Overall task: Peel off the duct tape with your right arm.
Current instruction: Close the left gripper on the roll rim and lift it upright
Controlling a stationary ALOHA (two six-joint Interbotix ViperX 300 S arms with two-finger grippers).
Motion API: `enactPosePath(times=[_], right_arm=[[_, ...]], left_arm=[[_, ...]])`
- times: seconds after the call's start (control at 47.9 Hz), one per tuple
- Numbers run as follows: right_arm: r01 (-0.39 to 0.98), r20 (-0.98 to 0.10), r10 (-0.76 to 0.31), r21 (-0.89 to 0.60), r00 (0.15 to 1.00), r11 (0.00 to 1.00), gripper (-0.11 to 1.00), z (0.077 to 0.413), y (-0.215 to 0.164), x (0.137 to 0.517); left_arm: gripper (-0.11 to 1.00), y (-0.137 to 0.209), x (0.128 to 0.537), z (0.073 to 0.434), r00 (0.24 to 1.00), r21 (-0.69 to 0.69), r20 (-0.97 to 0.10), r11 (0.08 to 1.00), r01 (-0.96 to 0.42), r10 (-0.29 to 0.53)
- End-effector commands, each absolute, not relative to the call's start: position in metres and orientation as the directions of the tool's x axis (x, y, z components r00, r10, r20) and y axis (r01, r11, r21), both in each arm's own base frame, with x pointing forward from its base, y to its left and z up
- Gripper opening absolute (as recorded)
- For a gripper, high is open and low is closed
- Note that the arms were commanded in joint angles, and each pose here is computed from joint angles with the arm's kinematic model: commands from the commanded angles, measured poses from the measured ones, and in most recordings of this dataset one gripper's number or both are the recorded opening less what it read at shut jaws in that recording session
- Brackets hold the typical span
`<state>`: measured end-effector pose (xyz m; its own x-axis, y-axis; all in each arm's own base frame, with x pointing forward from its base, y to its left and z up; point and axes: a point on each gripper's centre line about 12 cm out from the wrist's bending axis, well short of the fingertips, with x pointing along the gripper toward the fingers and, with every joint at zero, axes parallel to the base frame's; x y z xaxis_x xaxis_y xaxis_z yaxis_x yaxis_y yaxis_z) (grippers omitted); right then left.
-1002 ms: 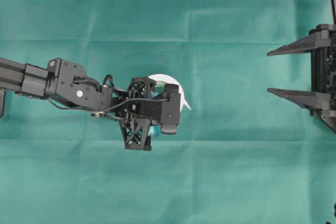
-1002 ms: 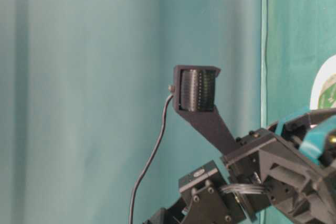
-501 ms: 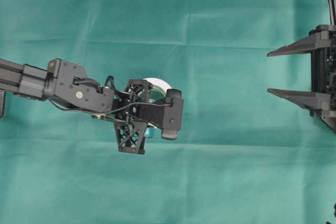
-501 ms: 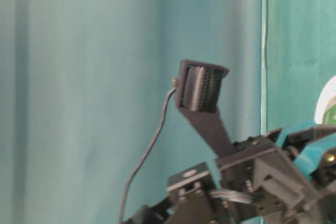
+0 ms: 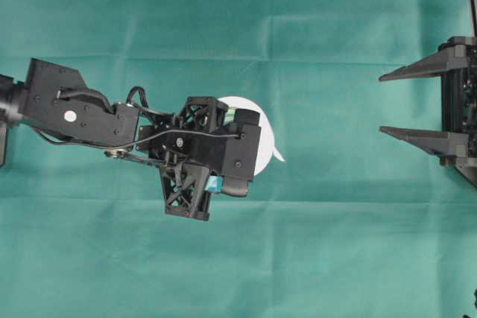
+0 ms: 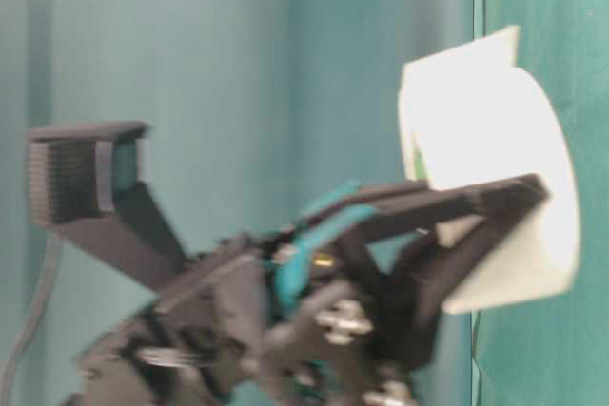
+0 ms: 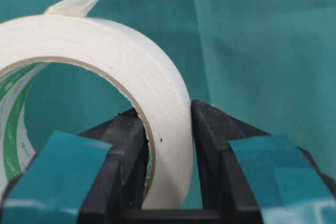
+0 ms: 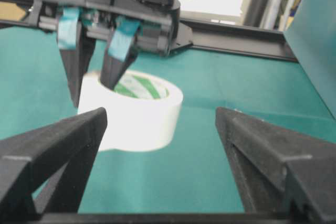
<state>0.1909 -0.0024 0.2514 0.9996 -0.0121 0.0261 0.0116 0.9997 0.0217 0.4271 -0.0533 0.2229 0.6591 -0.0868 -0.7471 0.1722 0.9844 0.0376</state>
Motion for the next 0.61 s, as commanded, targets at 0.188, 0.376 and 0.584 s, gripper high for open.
enactPosePath(times=[0.188,0.376,0.584], right_arm=[[0.009,0.041,-0.01,0.022,0.999,1.0,0.65,0.256,-0.002,0.192],[0.009,0.04,-0.01,0.022,0.999,1.0,0.65,0.255,-0.002,0.192],[0.009,0.034,-0.01,0.025,0.999,1.0,0.65,0.255,-0.002,0.194]], left_arm=[[0.22,-0.042,0.433,0.28,0.684,0.071,-0.726,0.982,0.175,-0.07],[0.22,-0.034,0.434,0.293,0.672,0.083,-0.739,0.982,0.171,-0.054],[0.22,-0.021,0.439,0.296,0.679,0.083,-0.734,0.987,0.139,-0.034]])
